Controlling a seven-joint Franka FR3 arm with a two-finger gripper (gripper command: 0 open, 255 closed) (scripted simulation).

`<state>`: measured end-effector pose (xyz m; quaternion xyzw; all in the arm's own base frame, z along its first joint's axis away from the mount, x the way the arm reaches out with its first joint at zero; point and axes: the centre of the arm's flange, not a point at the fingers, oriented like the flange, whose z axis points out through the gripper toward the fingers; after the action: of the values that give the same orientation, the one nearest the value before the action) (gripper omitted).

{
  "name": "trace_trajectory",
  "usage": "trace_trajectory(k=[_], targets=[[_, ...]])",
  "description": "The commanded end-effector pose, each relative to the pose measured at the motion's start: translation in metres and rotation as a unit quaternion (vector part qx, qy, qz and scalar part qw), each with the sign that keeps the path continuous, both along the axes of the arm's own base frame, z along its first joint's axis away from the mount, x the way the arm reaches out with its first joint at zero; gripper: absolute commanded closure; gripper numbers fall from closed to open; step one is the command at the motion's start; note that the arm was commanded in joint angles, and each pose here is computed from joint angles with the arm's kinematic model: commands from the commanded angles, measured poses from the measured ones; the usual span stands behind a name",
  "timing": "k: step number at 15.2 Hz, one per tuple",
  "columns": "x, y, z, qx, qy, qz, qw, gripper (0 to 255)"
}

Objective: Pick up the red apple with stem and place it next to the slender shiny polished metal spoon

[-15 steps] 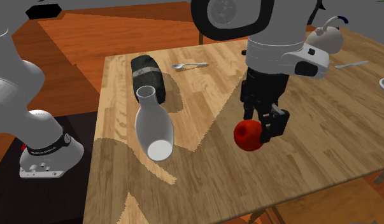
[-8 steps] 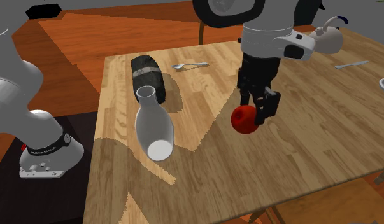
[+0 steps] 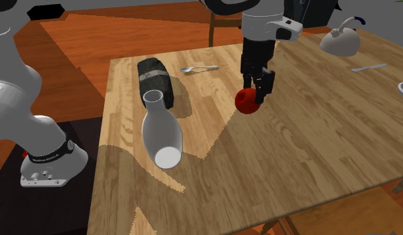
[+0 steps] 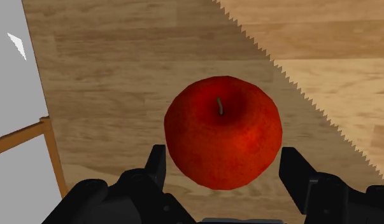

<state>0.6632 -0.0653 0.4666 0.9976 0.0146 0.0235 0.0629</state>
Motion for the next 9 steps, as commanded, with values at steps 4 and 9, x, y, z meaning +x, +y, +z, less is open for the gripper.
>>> trace_trajectory(k=[4, 9], targets=[[0.015, 0.063, -0.009, 0.0, 0.0, -0.001, 1.0, 255], [0.027, 0.127, -0.017, 0.0, 0.0, -0.001, 1.0, 255]])
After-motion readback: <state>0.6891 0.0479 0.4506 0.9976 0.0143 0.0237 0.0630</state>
